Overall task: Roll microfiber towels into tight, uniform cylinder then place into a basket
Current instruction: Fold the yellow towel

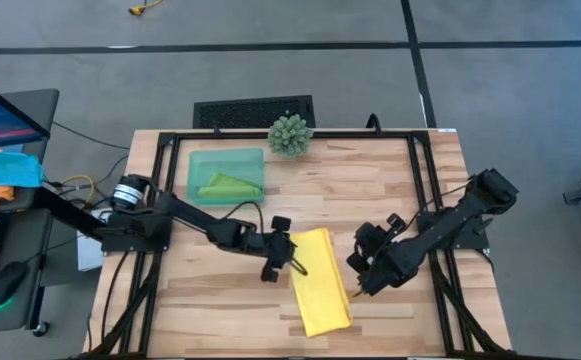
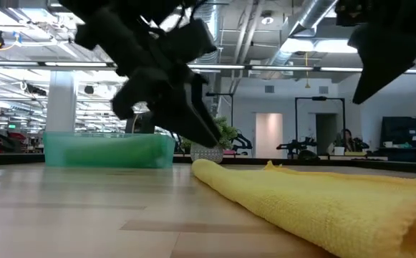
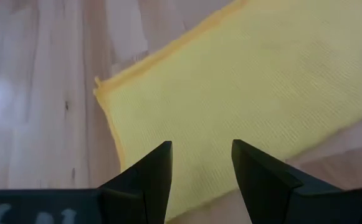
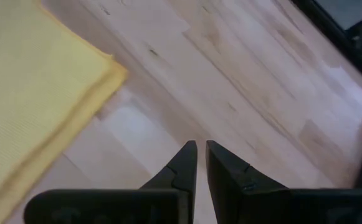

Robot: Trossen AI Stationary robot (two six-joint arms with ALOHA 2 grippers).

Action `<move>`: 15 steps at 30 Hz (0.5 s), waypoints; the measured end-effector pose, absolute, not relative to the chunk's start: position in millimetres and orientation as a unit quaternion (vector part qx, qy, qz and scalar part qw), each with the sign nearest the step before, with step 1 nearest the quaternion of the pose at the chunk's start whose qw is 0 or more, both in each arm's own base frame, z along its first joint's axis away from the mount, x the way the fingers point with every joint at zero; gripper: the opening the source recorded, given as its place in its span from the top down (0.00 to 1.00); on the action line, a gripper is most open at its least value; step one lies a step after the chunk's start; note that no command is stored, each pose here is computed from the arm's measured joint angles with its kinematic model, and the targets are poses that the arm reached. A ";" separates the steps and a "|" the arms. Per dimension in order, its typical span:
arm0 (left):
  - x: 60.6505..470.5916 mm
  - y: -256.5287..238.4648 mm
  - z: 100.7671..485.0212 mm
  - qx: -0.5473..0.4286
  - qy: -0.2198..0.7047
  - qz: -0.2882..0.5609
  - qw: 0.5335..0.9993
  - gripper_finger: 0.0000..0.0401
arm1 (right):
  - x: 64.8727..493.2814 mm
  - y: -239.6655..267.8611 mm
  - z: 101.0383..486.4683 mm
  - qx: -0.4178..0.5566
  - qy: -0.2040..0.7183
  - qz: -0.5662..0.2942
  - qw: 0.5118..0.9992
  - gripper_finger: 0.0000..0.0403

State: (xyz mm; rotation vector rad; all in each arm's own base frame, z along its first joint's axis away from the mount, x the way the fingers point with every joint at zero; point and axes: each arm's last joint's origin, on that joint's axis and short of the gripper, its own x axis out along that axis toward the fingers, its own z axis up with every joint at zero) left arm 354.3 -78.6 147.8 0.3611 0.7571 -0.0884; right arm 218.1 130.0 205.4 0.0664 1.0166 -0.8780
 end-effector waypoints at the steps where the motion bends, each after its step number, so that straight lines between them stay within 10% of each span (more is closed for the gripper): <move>1: 356.1 -75.9 146.3 0.165 0.368 -0.045 0.914 0.60 | 219.6 130.4 206.2 0.034 0.468 -0.402 0.786 0.86; 15: 363.0 -48.3 117.0 0.110 0.417 -0.042 0.902 0.60 | 227.3 123.7 209.0 0.033 0.471 -0.384 0.794 0.86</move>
